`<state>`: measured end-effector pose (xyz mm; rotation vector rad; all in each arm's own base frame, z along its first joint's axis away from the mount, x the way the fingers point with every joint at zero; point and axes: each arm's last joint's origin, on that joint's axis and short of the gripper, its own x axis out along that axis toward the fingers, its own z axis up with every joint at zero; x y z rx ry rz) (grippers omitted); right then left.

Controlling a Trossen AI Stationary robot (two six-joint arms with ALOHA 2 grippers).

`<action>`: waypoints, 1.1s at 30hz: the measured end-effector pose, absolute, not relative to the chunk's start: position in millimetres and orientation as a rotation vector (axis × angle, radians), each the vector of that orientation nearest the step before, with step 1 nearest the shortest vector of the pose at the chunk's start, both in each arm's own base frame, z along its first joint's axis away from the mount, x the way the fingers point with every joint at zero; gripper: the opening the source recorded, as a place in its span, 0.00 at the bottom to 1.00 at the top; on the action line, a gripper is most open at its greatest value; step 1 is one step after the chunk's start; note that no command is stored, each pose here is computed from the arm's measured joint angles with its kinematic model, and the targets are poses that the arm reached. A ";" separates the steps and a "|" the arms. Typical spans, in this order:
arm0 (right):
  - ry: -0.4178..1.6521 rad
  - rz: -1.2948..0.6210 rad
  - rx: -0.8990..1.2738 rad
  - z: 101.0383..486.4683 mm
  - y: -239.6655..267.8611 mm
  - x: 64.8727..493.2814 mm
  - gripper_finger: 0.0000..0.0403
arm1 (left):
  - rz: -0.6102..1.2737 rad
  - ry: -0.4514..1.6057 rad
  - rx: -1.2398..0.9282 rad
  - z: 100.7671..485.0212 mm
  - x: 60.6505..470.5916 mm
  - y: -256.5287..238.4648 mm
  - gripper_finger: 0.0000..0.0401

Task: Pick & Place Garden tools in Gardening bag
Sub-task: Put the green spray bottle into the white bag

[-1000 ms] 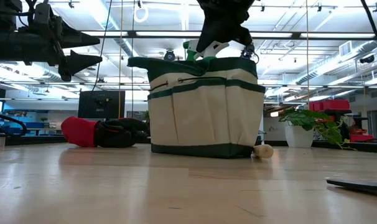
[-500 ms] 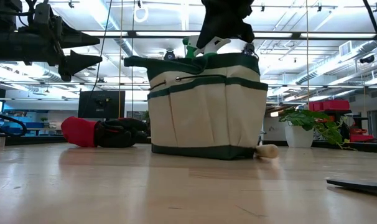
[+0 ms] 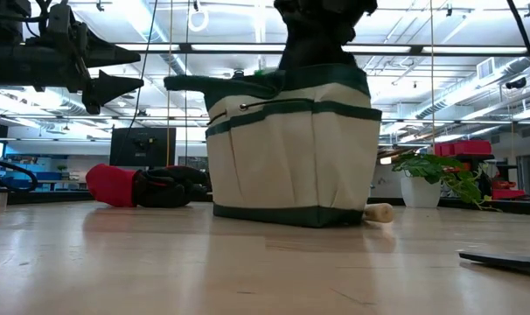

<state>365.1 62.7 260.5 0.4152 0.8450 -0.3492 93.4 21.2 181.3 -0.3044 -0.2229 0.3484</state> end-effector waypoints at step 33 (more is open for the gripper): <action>0.880 -0.281 0.411 258.2 69.9 362.8 0.26 | 0.349 -0.222 -0.304 181.3 93.4 21.3 0.73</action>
